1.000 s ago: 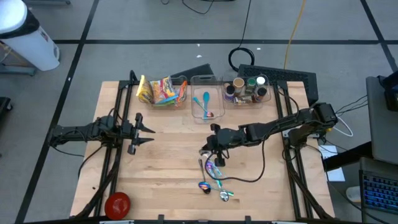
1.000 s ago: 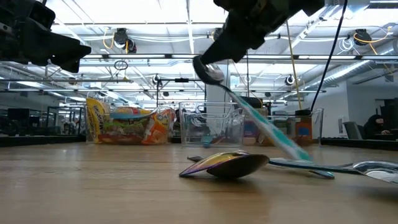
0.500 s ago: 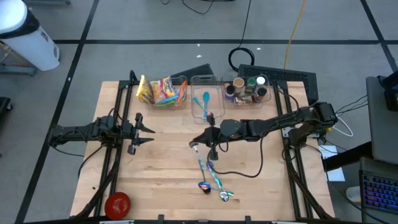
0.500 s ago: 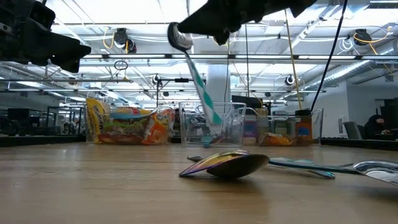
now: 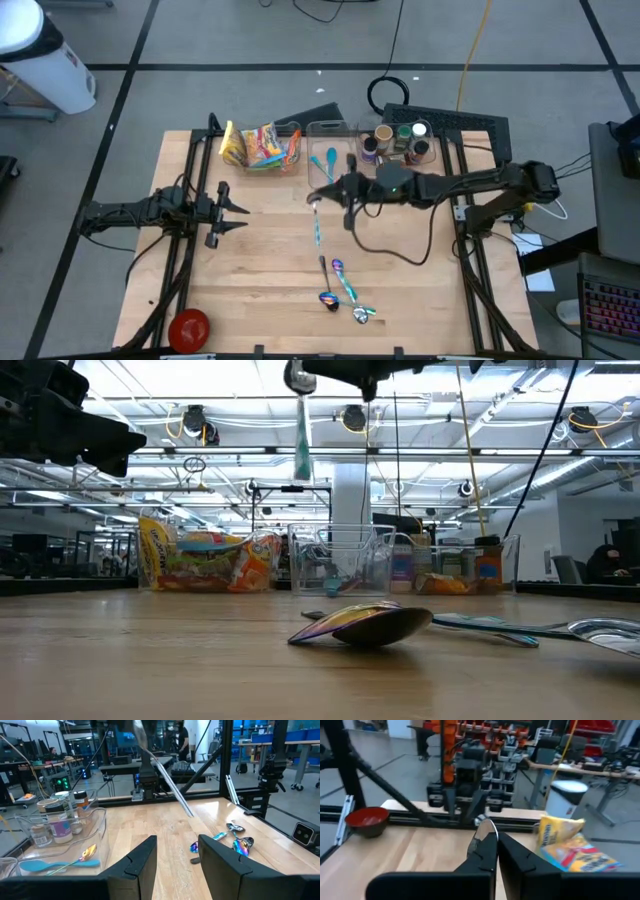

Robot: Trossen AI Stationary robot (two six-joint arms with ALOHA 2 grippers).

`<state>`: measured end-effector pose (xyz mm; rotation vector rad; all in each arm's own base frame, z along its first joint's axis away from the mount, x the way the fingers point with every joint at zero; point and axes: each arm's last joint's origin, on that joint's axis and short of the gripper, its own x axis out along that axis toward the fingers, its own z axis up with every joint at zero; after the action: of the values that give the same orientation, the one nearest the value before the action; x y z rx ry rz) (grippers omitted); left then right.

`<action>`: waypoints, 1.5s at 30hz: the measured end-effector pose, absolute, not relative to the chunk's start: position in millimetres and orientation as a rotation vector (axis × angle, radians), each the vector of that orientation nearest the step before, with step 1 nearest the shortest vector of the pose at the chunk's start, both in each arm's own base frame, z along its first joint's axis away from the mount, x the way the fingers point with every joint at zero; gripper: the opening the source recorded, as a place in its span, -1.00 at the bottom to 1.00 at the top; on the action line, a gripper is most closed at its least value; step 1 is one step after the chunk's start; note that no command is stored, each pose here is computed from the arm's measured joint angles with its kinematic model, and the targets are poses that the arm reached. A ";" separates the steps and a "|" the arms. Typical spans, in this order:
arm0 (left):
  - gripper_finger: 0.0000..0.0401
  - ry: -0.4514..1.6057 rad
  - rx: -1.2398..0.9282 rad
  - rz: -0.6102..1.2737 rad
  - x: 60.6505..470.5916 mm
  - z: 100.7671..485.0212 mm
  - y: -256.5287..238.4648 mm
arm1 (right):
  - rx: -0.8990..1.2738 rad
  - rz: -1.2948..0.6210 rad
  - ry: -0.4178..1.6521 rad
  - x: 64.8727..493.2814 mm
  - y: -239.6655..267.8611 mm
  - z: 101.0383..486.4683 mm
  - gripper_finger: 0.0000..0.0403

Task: Pick & Place Food Item
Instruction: Put the white patterned spoon into the middle transparent bin

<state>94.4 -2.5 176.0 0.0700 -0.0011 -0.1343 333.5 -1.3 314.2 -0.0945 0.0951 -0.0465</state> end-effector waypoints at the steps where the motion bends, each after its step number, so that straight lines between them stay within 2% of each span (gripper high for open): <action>1: -0.24 -0.001 0.070 -0.134 94.4 176.0 -2.4 | -0.097 -0.057 0.089 330.0 -4.6 318.0 -1.00; 9: -0.24 -0.001 0.070 -0.134 94.4 175.9 -2.4 | -0.120 -0.185 0.020 314.6 -44.0 336.9 -1.00; 19: -0.24 -0.001 0.070 -0.134 94.4 175.9 -2.4 | -0.076 -0.404 -0.006 297.9 -111.4 339.4 -1.00; 24: -0.24 -0.001 0.070 -0.134 94.4 175.9 -2.4 | -0.119 -0.414 0.010 292.4 -126.1 338.4 -1.00; 27: -0.24 -0.001 0.070 -0.134 94.4 175.9 -2.4 | -0.162 -0.403 0.038 293.0 -129.7 327.9 -1.00; 36: -0.24 -0.001 0.070 -0.134 94.4 175.9 -2.4 | -0.180 -0.413 0.031 294.2 -139.0 264.9 -1.00; 40: -0.24 -0.001 0.070 -0.134 94.4 175.9 -2.4 | -0.190 -0.416 0.051 295.4 -142.0 252.7 -1.00; 45: -0.24 -0.001 0.070 -0.134 94.4 175.9 -2.4 | -0.161 -0.322 0.073 301.2 -141.7 241.1 -1.00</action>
<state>94.4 -2.4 175.9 0.0699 -0.0007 -0.1337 301.2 -141.7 241.1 -0.1612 0.0735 -0.3223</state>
